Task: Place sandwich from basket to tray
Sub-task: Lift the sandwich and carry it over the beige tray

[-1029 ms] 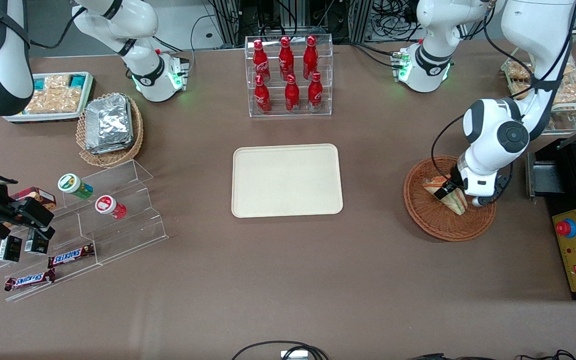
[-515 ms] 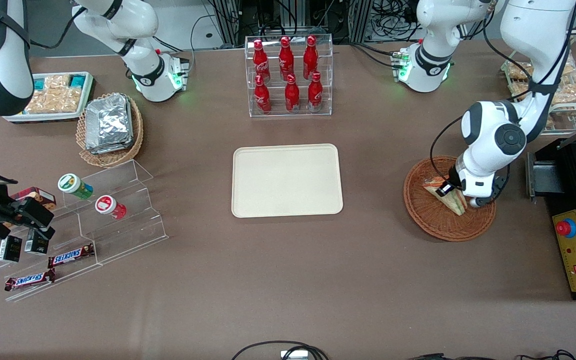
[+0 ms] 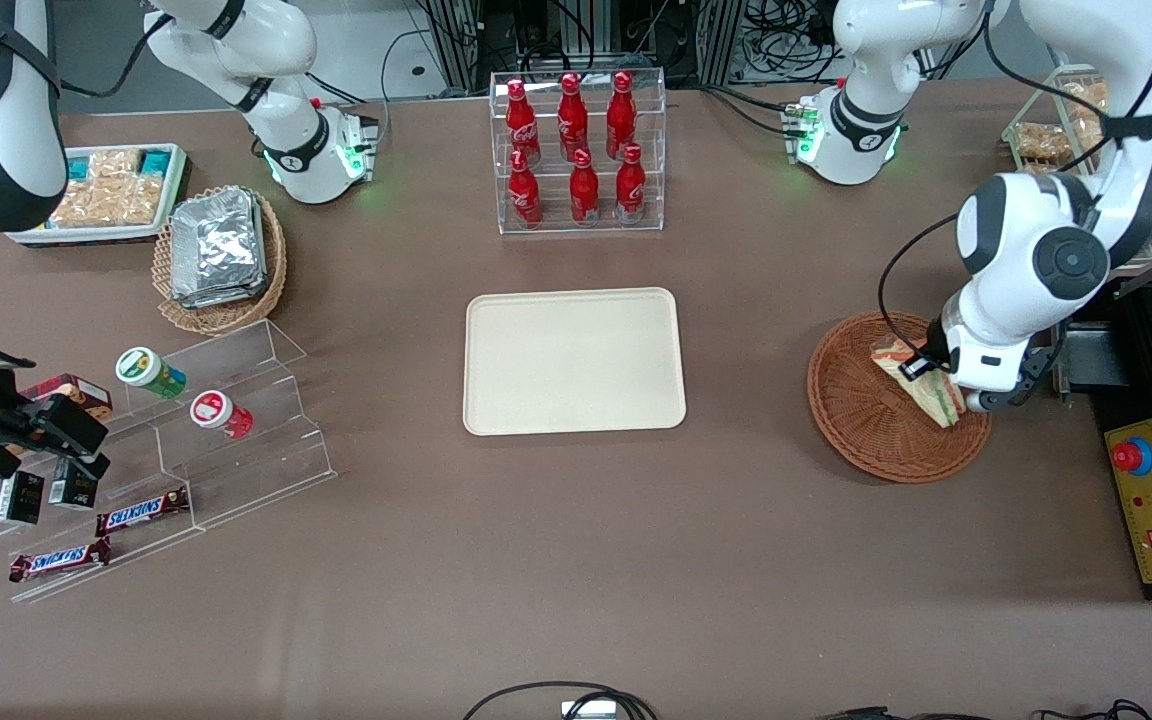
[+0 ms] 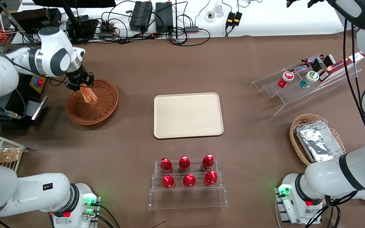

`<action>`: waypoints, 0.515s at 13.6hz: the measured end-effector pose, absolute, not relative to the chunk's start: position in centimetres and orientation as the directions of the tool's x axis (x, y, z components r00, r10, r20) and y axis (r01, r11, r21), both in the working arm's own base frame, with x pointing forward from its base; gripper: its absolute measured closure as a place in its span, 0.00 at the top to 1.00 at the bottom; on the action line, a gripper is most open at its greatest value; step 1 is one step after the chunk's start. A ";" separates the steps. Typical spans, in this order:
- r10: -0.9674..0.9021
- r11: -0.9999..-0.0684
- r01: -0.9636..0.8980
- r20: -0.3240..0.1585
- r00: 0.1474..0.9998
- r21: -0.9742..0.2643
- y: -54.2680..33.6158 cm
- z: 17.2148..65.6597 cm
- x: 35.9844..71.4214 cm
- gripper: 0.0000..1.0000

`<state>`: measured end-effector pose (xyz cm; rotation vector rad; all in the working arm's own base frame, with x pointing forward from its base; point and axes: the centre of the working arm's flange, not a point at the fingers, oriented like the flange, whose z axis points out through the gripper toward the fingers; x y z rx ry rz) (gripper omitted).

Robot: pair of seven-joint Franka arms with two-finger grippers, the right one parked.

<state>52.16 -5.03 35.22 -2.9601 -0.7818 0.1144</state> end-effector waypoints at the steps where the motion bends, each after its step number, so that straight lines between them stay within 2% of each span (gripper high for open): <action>1: 0.459 -0.886 0.452 -0.058 0.887 -0.102 -6.7 36.9 52.3 0.20; 4: 0.334 -0.940 0.329 -0.043 0.942 -0.094 -14.1 40.3 52.1 0.20; 7: 0.217 -0.973 0.214 -0.026 0.976 -0.086 -20.2 41.3 50.5 0.20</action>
